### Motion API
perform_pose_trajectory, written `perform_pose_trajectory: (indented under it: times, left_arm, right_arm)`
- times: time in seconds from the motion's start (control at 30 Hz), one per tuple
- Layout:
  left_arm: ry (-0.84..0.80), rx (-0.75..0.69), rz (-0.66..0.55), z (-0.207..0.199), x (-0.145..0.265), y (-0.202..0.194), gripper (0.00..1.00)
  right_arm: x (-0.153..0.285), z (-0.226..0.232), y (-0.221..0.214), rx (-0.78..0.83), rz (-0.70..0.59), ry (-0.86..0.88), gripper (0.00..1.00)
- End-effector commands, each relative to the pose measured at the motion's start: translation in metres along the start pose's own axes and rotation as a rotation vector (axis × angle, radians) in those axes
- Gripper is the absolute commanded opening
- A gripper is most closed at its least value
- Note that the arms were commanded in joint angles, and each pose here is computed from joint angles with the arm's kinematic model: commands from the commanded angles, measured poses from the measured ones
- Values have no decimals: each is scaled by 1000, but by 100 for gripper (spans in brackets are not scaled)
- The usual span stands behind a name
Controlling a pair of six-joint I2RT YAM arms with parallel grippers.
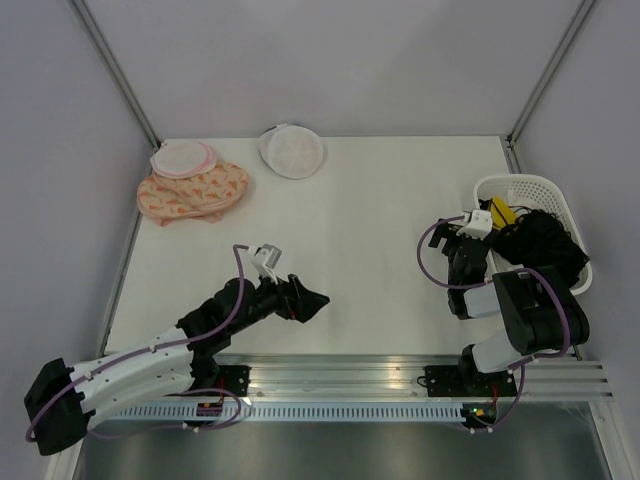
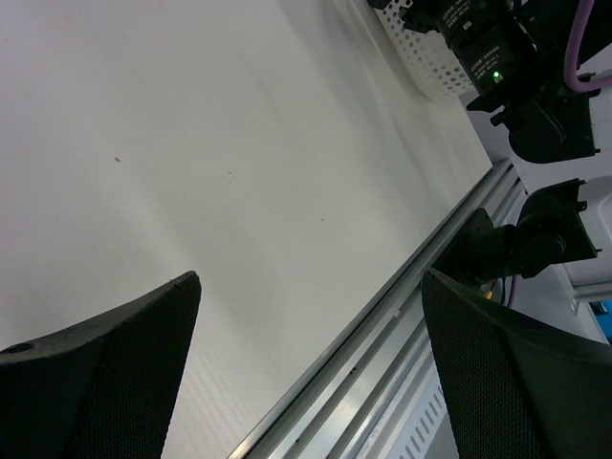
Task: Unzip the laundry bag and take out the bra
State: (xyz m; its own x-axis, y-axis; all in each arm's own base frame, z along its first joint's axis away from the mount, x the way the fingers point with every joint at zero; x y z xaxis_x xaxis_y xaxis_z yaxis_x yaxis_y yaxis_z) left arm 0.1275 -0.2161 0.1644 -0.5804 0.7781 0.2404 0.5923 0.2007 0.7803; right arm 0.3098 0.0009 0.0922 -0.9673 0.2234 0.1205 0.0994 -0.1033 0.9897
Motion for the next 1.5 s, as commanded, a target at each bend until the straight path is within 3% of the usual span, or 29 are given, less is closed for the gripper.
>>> perform_pose_trajectory:
  times: [0.0,0.27,0.47,1.1,1.47]
  left_arm:
    - [71,-19,-10,11,9,-2,100]
    - [222,59,-94,19,52,16,100]
    - [178,108,-220,14,76,31,100]
    - [311,134,-193,31,80,23,100]
    - [254,108,-154,27,63,16,100]
  right_arm:
    - [-2,2,9,-16,-50,16,98]
    - [-1,2,9,-18,-54,16,98]
    - [-1,2,9,-15,-50,16,98]
    - [-1,2,9,-16,-49,16,98]
    - [-1,2,9,-16,-49,16,98]
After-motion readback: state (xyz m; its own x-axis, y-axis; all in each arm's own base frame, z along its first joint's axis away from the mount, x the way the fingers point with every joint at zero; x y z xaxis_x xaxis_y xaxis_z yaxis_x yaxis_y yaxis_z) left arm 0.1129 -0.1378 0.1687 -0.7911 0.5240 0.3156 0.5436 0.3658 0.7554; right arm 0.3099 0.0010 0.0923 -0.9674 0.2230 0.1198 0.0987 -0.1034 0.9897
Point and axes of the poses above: each gripper's point midway between its finger pads, its own x axis back along the fingers, its own z axis along the line the jaws close on, y = z × x, the point moved 6 cm from there along x, back along the fingers, and after that the axes turned 3 degrees about -x, right-handed, at the moved point
